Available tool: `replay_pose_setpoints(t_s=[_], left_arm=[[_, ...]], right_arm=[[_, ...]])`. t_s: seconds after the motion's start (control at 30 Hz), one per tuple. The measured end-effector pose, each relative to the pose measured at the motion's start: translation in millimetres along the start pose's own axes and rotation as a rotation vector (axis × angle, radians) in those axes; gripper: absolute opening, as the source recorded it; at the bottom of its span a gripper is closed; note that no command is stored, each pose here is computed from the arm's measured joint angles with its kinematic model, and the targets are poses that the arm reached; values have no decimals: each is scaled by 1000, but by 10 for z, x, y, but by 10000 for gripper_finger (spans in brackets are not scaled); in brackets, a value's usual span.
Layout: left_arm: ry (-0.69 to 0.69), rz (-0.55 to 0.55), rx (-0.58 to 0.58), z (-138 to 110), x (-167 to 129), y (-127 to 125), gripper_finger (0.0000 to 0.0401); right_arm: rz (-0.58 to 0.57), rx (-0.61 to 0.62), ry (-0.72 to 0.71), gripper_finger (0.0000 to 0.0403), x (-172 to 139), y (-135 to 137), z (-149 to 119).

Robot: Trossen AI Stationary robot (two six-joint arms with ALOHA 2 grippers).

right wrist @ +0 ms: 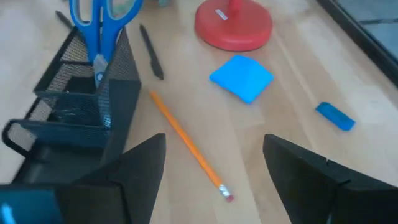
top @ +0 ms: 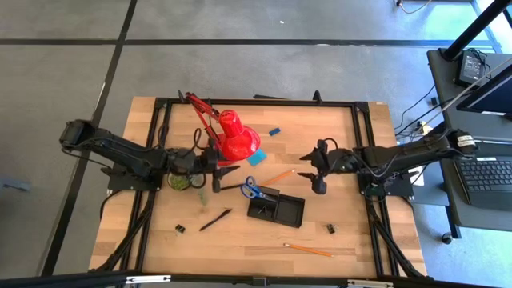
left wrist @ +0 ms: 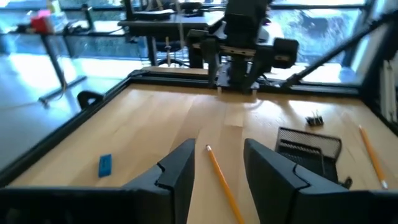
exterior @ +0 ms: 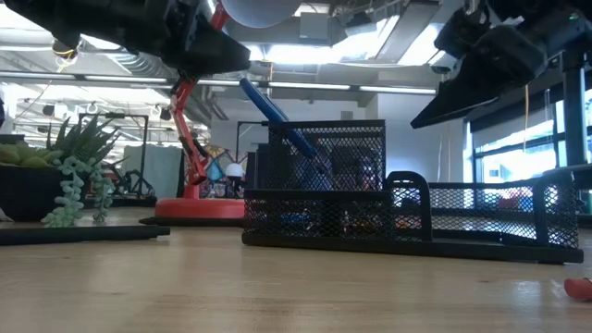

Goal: Pick and place office supplies into organizer
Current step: Put the top black mechanical pen into the desk organizer

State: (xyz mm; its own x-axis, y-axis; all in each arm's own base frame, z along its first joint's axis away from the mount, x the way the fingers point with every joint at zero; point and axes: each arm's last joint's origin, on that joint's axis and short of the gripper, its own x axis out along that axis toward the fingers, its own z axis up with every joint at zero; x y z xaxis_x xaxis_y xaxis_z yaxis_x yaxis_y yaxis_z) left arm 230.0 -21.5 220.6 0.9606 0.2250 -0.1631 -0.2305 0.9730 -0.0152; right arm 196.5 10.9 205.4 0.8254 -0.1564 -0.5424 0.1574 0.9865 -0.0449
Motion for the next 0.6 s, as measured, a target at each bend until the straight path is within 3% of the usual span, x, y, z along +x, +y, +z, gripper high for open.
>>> replay_pose_setpoints(t_s=[0.2,0.4,0.6], left_arm=[[-13,75,-152,17,47,163,132],[23,125,-154,-16,71,274,132],[129,-9,-80,-103,68,246,132]], right_arm=[[-85,36,5,273,37,-230,13],[-134,-33,58,273,44,-348,-29],[-157,-29,127,273,40,-406,-94]])
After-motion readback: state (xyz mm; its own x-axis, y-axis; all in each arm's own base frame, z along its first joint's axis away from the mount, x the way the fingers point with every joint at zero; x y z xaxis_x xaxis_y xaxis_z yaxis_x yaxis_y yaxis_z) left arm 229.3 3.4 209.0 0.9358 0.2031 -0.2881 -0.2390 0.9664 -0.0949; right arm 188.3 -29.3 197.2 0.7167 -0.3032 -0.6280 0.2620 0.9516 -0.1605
